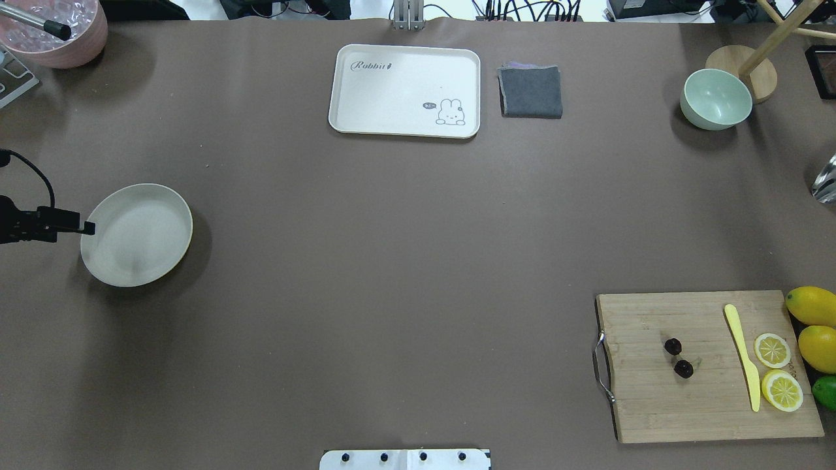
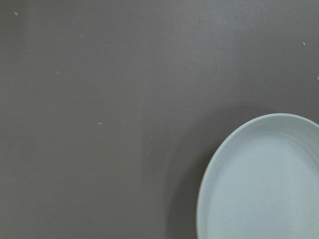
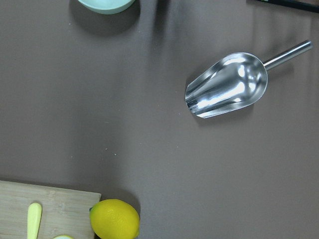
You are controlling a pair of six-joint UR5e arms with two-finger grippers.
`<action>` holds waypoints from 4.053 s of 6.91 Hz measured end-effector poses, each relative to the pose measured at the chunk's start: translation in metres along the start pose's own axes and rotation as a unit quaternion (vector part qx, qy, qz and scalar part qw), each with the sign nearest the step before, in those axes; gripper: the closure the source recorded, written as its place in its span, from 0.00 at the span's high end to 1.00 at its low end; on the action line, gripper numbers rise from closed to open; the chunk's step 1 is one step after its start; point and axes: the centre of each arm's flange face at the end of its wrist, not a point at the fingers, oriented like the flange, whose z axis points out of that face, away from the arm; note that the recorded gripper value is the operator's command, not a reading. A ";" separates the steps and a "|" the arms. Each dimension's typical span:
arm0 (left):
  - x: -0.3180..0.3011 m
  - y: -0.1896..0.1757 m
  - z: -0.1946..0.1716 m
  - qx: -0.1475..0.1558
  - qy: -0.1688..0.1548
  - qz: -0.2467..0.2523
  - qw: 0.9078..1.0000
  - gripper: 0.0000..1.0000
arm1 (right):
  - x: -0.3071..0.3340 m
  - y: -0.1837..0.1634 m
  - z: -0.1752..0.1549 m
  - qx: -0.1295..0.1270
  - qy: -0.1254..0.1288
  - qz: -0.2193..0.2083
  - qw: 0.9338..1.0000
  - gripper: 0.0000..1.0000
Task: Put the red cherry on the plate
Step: 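Lower the left gripper to the rim of the white plate and grip it, then drag the white plate with the left gripper toward the table center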
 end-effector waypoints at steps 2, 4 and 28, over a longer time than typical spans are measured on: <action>0.000 0.009 0.013 0.007 0.002 0.001 1.000 0.41 | -0.001 0.000 -0.001 0.001 0.001 -0.001 1.000 1.00; 0.002 0.014 0.021 0.022 0.000 0.006 1.000 0.00 | -0.001 0.001 -0.001 0.001 0.000 -0.001 1.000 1.00; 0.446 0.106 0.149 -0.016 0.073 -0.042 0.996 0.00 | -0.004 0.026 -0.010 0.007 -0.002 0.005 1.000 1.00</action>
